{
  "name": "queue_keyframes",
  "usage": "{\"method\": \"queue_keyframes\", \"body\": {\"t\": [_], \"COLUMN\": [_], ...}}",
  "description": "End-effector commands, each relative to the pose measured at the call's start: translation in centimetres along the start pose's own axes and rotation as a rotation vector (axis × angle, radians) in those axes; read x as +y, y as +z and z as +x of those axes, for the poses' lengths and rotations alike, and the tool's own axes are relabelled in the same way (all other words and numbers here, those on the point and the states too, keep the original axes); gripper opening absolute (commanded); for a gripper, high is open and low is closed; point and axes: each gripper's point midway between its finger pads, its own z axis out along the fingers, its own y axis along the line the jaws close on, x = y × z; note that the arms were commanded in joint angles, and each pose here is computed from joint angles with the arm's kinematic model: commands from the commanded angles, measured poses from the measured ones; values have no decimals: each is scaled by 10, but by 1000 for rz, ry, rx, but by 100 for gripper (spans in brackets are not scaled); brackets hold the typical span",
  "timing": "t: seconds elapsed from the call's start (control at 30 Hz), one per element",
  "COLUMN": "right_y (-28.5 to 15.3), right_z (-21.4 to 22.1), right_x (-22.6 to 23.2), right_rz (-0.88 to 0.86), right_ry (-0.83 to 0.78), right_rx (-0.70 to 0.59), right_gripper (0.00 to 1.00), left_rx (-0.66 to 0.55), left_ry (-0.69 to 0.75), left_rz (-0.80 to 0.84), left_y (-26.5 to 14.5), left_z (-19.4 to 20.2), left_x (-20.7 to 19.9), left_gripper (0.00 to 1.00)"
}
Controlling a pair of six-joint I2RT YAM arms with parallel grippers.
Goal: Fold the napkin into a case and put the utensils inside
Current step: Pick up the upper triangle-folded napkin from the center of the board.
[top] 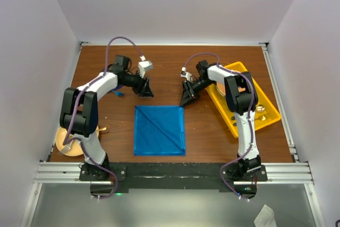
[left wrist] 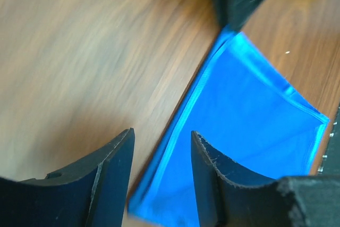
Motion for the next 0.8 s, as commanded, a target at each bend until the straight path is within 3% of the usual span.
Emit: {"method": "queue_keyframes", "body": {"t": [0.0, 0.23, 0.77], "right_y": [-8, -9, -13], "right_z": [-10, -10, -16], "right_x": [9, 14, 33], "right_rz": [20, 7, -55], "right_ry": [-43, -39, -24], "right_rx": [-30, -38, -64], "right_gripper": [33, 33, 33], "left_rx": [-22, 31, 94], "left_ry": [221, 294, 308], "left_rz": [121, 221, 290], "left_y": [37, 87, 123], "left_z": [-30, -18, 12], "left_x": [-25, -41, -55], "left_gripper": [52, 52, 39]}}
